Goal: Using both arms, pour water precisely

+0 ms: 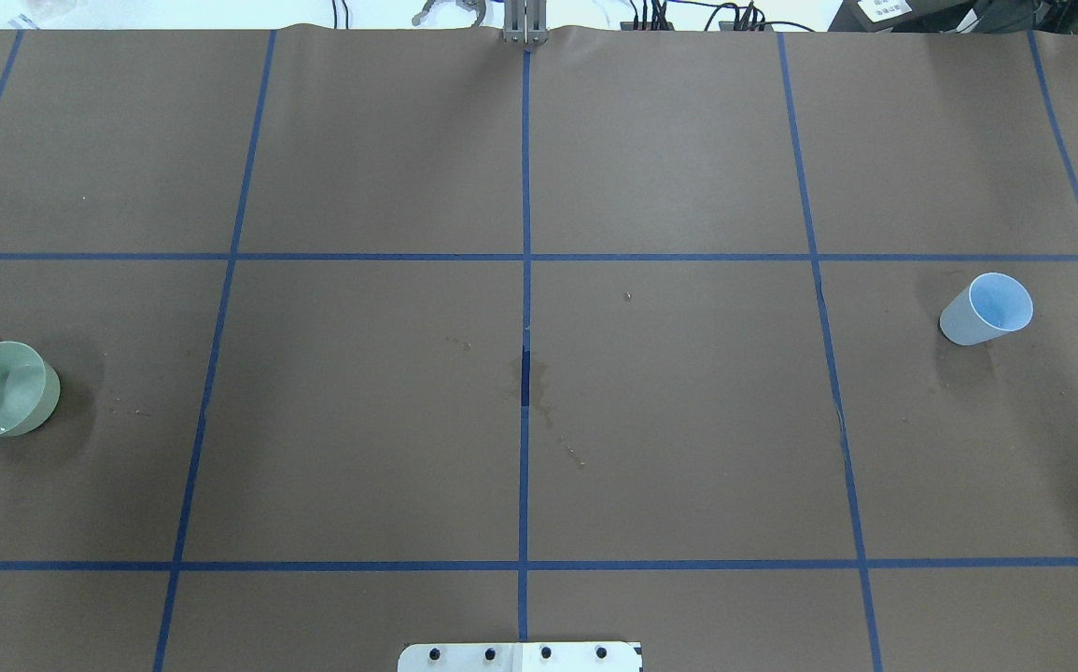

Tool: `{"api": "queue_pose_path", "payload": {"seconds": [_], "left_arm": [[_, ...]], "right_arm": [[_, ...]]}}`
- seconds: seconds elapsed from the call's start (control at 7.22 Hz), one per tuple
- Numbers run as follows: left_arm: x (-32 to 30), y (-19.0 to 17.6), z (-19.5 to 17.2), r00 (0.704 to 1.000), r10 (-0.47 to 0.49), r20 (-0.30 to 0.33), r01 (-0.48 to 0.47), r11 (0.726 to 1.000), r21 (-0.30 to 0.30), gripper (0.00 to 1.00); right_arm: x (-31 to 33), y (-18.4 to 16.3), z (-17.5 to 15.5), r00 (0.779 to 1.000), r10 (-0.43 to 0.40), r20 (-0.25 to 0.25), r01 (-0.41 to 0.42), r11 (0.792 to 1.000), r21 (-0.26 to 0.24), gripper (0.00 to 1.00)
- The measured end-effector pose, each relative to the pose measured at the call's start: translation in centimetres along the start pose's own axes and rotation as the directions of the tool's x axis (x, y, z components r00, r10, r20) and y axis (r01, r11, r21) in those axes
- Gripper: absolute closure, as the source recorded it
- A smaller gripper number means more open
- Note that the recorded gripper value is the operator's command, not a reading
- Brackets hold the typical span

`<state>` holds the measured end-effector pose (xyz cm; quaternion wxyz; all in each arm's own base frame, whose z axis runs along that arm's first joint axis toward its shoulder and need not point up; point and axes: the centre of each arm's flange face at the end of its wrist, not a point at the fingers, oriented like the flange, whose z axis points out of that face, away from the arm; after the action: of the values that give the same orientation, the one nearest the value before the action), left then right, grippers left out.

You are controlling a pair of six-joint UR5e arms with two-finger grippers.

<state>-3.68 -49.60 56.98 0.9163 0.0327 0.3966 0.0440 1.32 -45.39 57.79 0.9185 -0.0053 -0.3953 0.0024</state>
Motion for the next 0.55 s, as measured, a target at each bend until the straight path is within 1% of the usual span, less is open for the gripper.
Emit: {"api": "queue_pose_path", "payload": {"seconds": [0.55], "left_arm": [[0.30, 0.79, -0.17, 1.000, 0.004, -0.012, -0.004, 1.000, 0.003, 0.00]], "right_arm": [[0.20, 0.04, 0.09, 1.000, 0.004, -0.010, -0.004, 1.000, -0.001, 0.01]]}}
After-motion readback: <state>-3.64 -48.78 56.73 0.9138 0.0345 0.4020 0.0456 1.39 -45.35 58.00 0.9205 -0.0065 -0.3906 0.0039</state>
